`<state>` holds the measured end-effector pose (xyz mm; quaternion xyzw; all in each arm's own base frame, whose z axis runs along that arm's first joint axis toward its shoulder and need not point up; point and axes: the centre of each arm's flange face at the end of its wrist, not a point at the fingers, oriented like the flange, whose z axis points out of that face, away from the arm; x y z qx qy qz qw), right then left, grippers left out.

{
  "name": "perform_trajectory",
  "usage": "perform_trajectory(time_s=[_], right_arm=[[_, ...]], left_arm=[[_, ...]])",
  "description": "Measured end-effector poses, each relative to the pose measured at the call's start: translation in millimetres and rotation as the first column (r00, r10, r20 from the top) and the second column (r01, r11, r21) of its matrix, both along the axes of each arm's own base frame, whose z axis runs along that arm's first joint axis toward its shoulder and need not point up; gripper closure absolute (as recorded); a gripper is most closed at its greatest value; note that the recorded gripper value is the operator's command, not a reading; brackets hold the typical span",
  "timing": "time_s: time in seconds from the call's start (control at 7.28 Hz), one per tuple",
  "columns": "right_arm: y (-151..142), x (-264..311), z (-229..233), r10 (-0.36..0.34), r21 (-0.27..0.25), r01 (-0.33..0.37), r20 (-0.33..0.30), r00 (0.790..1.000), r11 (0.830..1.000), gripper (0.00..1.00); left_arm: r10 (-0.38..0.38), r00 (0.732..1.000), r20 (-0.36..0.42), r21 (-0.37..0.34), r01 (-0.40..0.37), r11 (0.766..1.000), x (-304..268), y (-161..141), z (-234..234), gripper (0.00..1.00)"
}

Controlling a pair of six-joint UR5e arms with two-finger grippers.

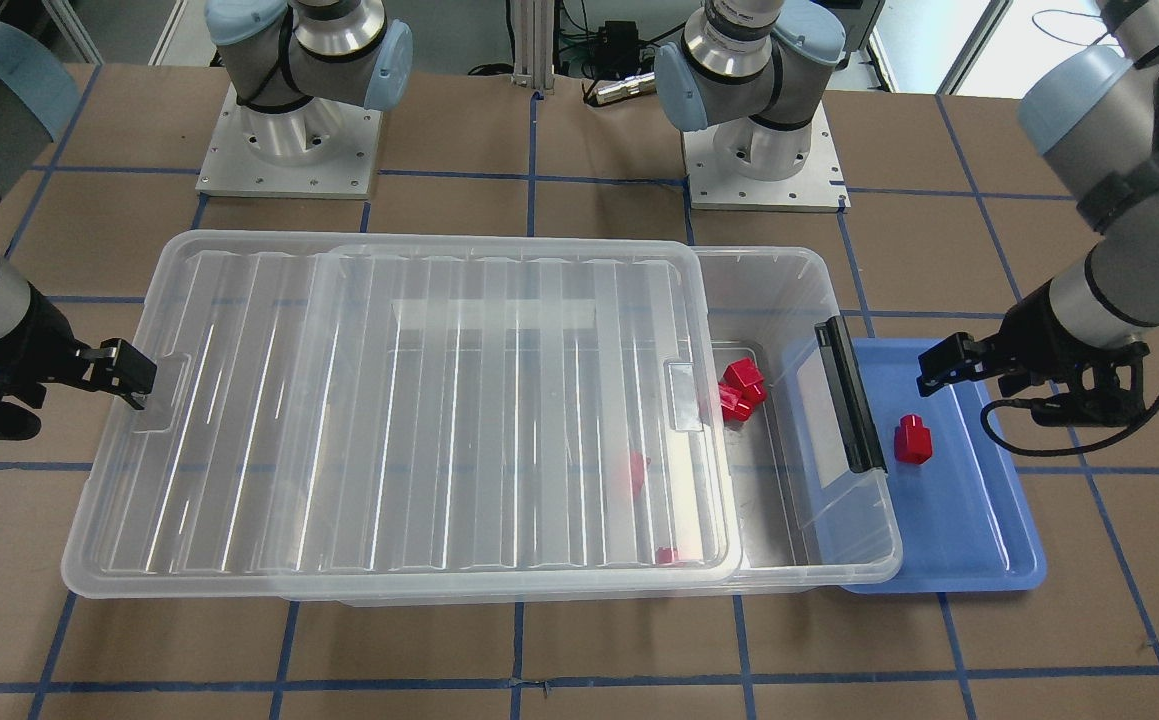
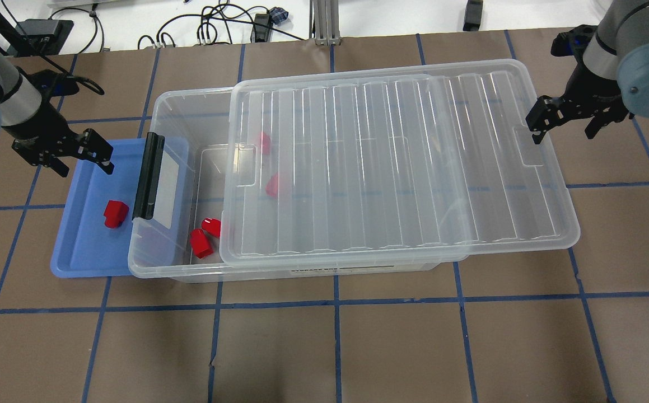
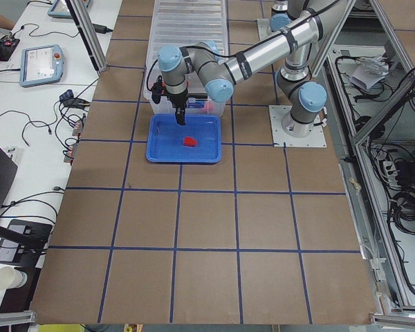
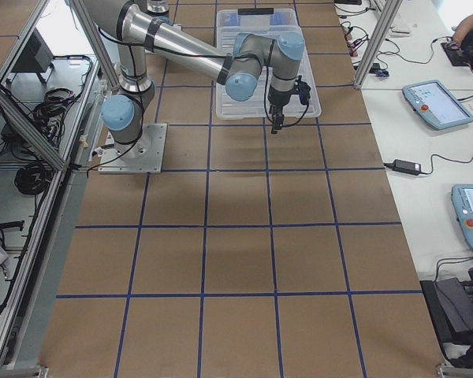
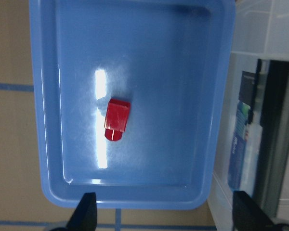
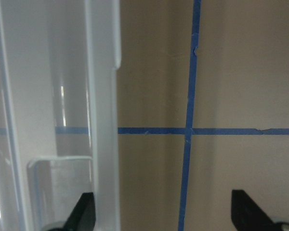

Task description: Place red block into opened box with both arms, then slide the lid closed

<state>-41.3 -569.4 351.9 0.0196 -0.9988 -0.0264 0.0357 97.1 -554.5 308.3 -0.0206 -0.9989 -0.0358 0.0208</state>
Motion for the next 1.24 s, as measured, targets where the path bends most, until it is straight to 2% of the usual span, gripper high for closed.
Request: perform_trajectory(time_s=[0.27,0.41,0.69,0.82,0.96,1.1,1.24], right_arm=[[1.6,-23.8,1.0,0.032,0.001,-0.032,0.003,0.999,0.999,0.00],[2.1,-30.3,1.5,0.041,0.001,-0.041,0.003,0.999,0.999,0.00],[0.8,-35.9,4.4,0.048,-0.001,-0.048,-0.008,0.999,0.999,0.00],[-1.1,-38.2,6.1,0.059,0.002,-0.058,-0.021,0.998,0.998,0.00],[-2.7,-39.8,7.0,0.070,0.004,-0.070,-0.028,0.997,0.998,0.00],[-3.6,-40.5,7.2,0.075,0.006,-0.075,-0.031,0.997,0.997,0.00],[-4.1,-40.9,7.5,0.078,0.006,-0.078,-0.032,0.996,0.997,0.00]], left_arm=[[-0.032,0.999,-0.013,0.012,0.032,0.999,20.3,10.6,-40.3,0.00],[-0.038,0.999,-0.012,0.006,0.038,0.999,24.6,13.5,-58.4,0.05],[-0.038,0.999,0.003,-0.030,0.038,0.999,22.6,22.2,-97.3,0.07],[-0.037,0.999,0.004,-0.034,0.037,0.999,19.9,27.6,-115.0,0.24],[-0.038,0.999,0.006,-0.036,0.038,0.999,19.2,29.5,-126.0,0.56],[-0.044,0.999,0.012,-0.041,0.044,0.998,19.3,28.1,-129.6,0.92],[-0.052,0.998,0.021,-0.051,0.053,0.997,18.5,25.9,-128.3,0.96]])
